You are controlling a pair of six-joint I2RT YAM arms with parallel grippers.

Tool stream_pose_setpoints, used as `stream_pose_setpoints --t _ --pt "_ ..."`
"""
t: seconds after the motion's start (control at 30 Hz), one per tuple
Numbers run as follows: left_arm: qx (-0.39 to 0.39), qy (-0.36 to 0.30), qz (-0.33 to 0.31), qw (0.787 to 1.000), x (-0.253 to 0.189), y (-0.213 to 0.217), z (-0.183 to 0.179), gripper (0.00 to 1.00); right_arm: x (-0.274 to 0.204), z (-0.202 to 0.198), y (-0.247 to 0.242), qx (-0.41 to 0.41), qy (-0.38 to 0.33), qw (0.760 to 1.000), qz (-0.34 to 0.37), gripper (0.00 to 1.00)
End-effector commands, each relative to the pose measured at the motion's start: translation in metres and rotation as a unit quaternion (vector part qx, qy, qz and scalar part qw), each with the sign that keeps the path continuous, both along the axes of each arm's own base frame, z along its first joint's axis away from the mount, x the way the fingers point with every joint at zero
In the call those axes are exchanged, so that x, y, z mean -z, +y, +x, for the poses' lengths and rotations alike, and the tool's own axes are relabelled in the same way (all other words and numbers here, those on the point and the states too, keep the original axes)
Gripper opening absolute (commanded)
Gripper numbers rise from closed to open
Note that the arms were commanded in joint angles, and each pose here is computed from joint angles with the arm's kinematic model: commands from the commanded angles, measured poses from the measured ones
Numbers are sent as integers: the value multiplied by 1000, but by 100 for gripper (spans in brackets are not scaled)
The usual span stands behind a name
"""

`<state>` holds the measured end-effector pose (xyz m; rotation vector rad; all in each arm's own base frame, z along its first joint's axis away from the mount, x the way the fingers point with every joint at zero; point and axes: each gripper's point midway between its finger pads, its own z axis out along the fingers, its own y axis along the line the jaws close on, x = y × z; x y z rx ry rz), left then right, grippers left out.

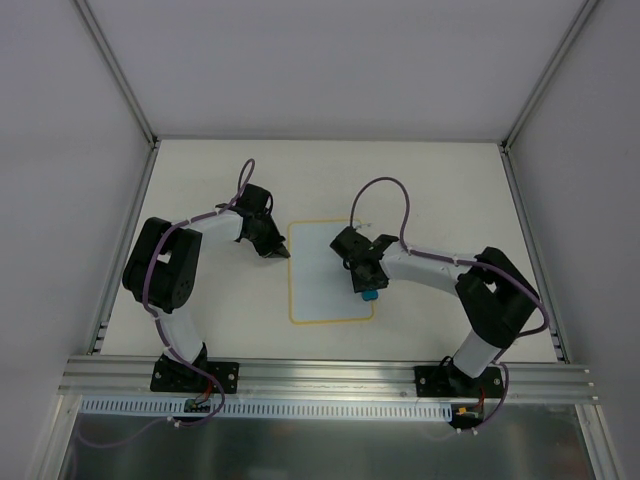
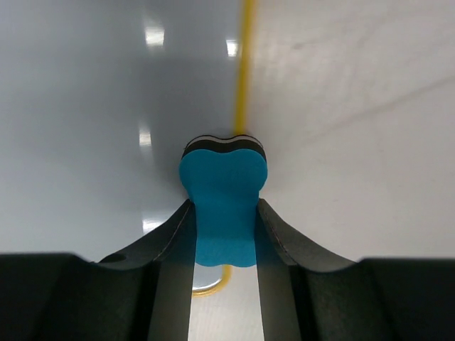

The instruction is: Erase the whiteboard

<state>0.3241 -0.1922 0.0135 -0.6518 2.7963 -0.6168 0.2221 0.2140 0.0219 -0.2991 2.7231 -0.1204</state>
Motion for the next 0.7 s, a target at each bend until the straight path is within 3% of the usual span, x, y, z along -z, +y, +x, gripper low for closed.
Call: stream_pose_setpoints --t 0.0,0.3,0.67 --pt "-13 56 92 994 37 41 -28 0 7 -5 -54 74 -2 995 -71 0" --pt "-13 46 87 995 30 40 -24 0 -15 20 -49 88 -18 995 -30 0" --pt "3 7 85 996 10 37 -8 0 -53 115 -109 176 -36 983 24 0"
